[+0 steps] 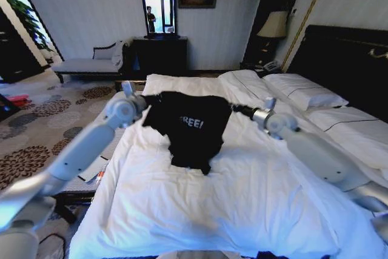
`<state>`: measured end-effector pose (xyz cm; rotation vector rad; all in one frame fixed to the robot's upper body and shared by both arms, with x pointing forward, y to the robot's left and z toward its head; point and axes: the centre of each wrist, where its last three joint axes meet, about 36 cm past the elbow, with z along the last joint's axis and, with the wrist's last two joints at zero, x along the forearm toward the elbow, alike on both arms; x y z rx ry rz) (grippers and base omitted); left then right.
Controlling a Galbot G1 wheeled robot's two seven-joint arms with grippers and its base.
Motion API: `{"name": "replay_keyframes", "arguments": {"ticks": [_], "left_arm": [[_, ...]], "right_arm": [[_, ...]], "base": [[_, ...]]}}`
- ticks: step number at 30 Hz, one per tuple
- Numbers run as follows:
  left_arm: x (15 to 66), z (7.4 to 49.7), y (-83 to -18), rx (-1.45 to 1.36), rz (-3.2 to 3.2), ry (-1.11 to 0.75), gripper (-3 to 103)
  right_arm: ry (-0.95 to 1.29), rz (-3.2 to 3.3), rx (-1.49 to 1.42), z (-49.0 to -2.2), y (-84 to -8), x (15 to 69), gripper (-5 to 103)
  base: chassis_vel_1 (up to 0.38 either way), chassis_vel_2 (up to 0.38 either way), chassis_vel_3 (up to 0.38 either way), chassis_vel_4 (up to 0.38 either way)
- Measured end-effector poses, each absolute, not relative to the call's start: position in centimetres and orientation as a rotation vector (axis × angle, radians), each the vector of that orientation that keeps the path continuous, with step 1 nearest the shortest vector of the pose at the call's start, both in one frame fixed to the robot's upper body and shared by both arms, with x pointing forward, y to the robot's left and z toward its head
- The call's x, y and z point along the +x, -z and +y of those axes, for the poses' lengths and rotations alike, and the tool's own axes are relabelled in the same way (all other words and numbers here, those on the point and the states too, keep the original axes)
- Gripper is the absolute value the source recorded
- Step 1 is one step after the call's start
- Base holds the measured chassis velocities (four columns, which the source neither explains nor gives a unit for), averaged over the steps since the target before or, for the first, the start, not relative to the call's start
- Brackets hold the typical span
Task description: Fold the clothes on the bed.
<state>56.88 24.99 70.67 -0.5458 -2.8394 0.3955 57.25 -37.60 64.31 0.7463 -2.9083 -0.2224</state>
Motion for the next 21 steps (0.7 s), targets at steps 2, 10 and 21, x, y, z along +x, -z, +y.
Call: {"name": "replay_keyframes", "arguments": {"ticks": [2,10,21], "left_arm": [[56.6,25.1,-72.9,-0.570,-2.868,-0.374,1],[55.5,25.9,-79.3,-0.633,-2.943,-0.376,1],[57.0,26.7,-86.4,-0.637,-3.003,-0.403,1]], "right_arm": [[0.208,-2.941,0.759,-37.7,-66.7,56.8,1],[0.190,-3.003,0.794,-38.1,-72.4,56.1,1],[0.162,-3.082,0.852,-36.7,-79.7,58.5,1]], "base": [[0.000,0.000,0.000,0.000],[0.000,0.000,0.000,0.000],[0.000,0.000,0.000,0.000]]}}
